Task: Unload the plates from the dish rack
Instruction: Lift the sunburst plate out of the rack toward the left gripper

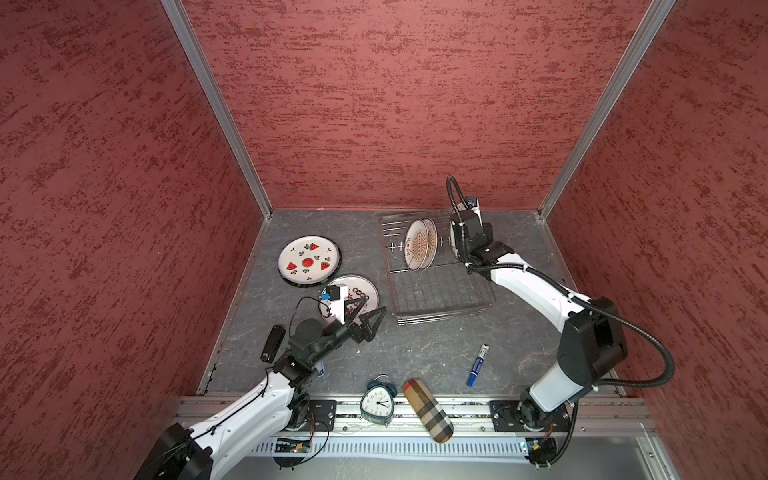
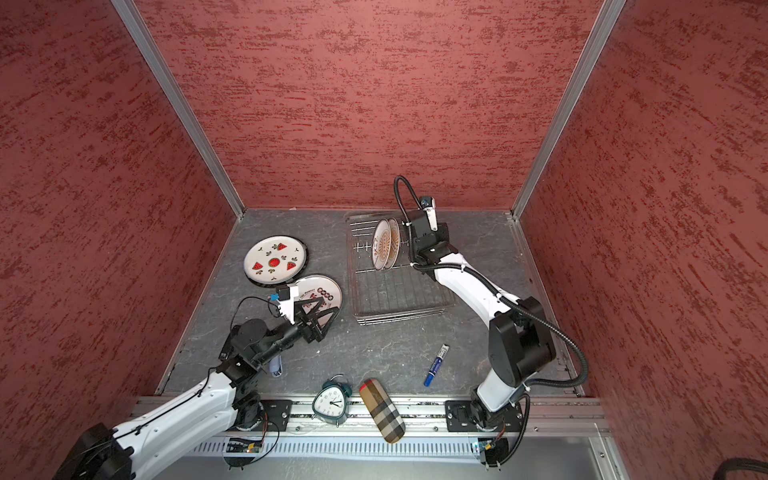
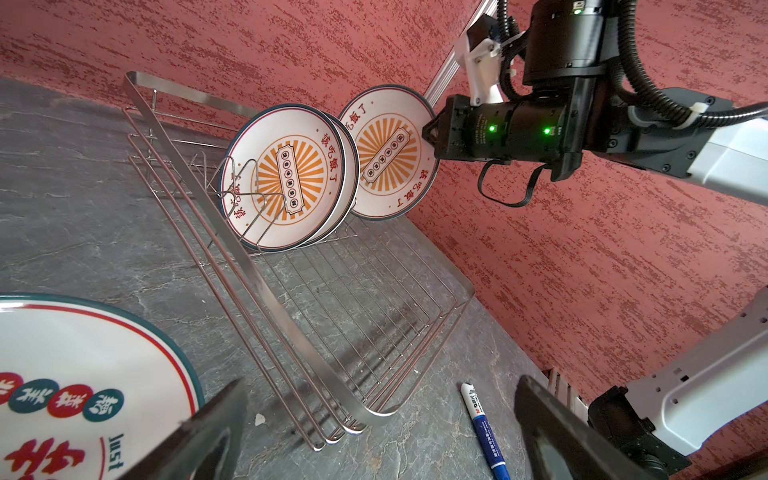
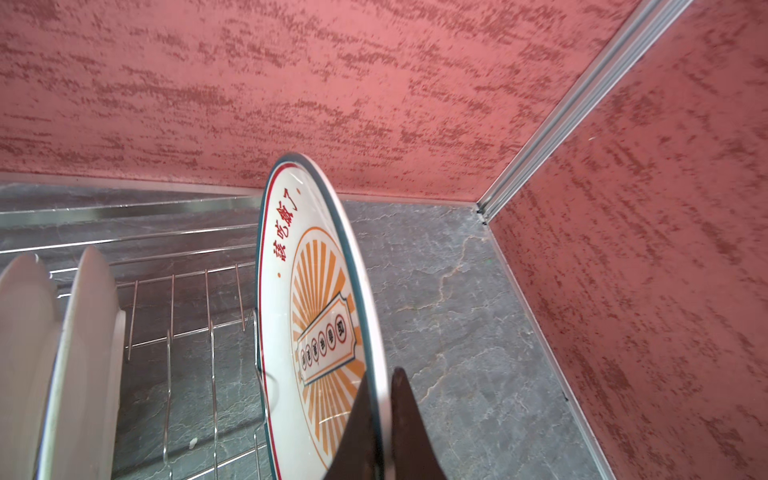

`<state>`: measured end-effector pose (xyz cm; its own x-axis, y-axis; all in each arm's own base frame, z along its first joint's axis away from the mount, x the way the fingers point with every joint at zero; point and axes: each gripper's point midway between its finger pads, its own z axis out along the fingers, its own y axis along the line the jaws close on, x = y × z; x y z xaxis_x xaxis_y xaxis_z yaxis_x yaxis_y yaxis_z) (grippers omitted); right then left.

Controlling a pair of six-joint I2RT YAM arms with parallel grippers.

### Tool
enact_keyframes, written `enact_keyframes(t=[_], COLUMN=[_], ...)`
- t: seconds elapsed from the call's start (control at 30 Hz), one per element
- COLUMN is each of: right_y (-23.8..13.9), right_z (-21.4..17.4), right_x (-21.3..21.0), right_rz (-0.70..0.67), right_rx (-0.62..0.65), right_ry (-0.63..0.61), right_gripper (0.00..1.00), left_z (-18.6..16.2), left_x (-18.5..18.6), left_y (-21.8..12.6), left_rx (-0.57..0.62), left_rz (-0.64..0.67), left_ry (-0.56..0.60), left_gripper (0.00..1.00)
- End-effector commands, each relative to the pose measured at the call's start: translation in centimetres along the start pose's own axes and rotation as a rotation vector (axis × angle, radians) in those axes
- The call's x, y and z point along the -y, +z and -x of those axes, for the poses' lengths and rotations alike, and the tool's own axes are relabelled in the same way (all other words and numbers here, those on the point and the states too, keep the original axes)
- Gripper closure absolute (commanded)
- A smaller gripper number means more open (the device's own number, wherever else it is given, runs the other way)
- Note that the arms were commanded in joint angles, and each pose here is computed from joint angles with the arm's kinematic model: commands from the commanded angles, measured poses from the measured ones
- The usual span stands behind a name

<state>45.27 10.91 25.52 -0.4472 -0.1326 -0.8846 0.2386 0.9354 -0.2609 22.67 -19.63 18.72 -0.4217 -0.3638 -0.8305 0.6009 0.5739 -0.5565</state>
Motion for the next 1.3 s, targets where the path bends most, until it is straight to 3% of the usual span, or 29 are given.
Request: enact_keyframes(t=[0.0,0.47,0.6,0.9,1.27], right_y=[-2.4,-10.4,-12.3,-17.1,-23.3], right_z=[3.5,4.9,4.7,3.7,1.7], right_x=[0.9,3.0,3.5,3.3,-0.9], right_rz=[-0.003,0.046,0.118,0.473,1.039], right_rx=[0.121,0.263,0.305,0.414,0.525], right_ry=[0.102,0.200,0.254,0.410,0.592], right_gripper=[1.00,1.00,1.00,1.00,1.00], left_z=[1.2,1.2,1.2,1.4,2.5], left_x=[0.8,0.5,0.2,0.2,1.9], left_y=[0.1,0.1,0.1,-0.2,-2.5], left_rx=[0.034,0.037,0.038,0.049,0.117], left_rz=[-0.019,0.000,0.011,0.012,-0.125], left_ry=[0.024,0.021,0.014,0.005,-0.035], left_gripper=[0.01,0.01,0.01,0.01,0.01])
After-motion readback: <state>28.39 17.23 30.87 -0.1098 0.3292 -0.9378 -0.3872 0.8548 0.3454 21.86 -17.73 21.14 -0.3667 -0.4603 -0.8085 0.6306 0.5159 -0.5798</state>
